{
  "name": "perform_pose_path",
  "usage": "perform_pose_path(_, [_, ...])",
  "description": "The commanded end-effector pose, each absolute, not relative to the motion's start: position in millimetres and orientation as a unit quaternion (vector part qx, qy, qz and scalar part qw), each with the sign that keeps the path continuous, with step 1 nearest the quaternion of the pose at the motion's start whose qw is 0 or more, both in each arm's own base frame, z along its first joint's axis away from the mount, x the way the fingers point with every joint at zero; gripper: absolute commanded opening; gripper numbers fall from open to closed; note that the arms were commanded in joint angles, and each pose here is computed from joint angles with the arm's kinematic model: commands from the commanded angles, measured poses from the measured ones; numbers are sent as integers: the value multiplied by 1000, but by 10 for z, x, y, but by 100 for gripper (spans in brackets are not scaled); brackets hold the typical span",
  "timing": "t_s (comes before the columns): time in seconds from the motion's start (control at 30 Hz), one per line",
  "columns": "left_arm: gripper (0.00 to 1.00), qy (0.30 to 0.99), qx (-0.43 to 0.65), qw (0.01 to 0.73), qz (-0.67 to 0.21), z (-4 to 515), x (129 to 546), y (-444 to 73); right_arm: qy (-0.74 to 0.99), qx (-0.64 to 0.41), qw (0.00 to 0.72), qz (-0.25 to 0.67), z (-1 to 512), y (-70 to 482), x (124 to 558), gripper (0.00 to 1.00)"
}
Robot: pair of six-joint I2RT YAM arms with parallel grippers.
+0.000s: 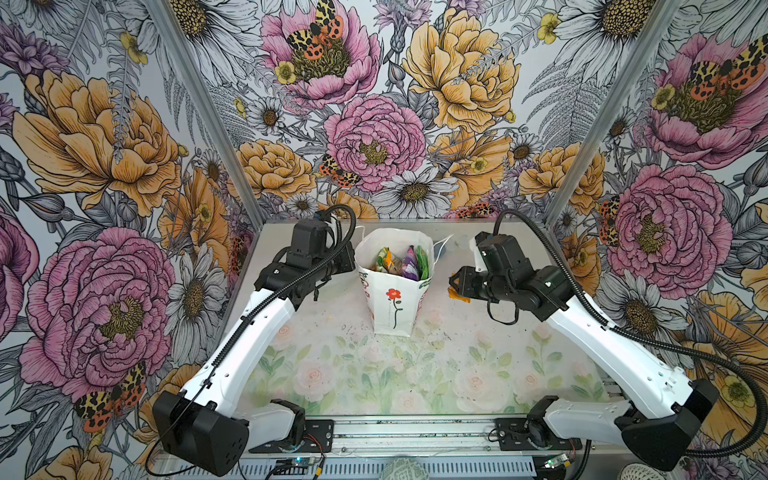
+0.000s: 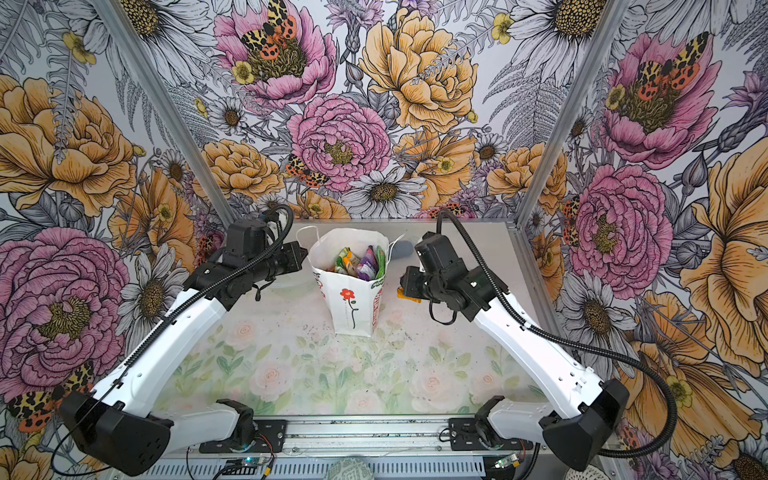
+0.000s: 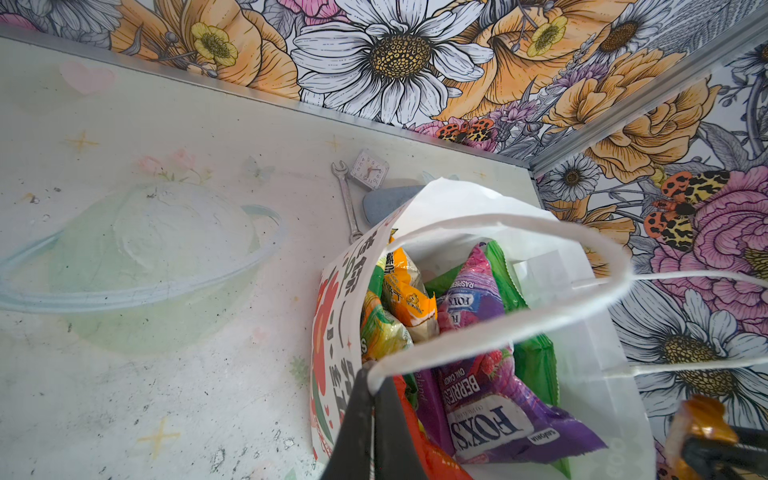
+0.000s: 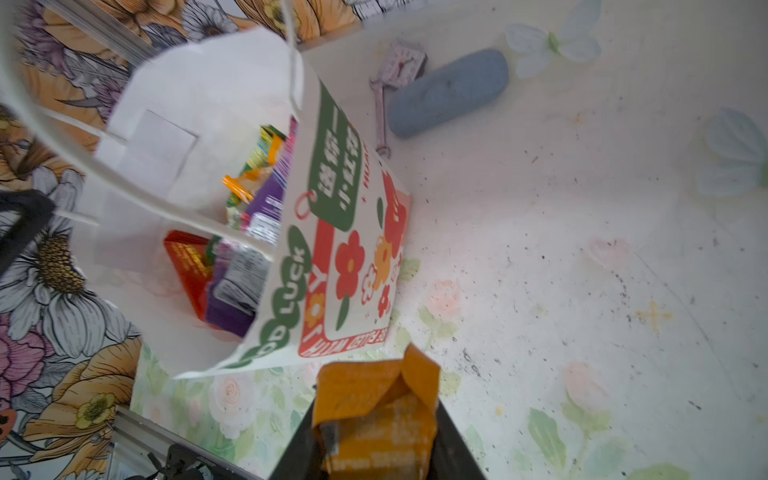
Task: Place the snacks into the paper bag
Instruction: 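Lift the orange packet with the right gripper over the paper bag, then lower the orange packet into the bag and open the right gripper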
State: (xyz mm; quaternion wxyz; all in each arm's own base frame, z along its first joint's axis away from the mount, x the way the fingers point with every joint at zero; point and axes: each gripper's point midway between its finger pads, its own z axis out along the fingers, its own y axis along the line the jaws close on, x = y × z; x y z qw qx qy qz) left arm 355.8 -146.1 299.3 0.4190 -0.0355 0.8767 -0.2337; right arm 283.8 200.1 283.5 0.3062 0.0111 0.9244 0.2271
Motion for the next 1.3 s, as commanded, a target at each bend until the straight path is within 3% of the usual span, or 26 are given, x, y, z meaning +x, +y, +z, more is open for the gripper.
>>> perform_pose_path(0.0, [0,840,-44,479,-250,3433,3656,-1408,913,-3,333,235,3149,2037,2909,21])
perform_pose_path(0.23, [0,840,-42,476,-256,3433,3661,-1427,882,-35,395,255,3739,2279,3105,21])
perform_pose_path(0.53, [0,840,-41,476,-257,3442,3650,-1430,865,-70,423,260,3997,2691,3407,20])
perform_pose_path(1.27, [0,839,-39,474,-263,3449,3641,-1448,904,-139,346,207,3137,3508,3859,21])
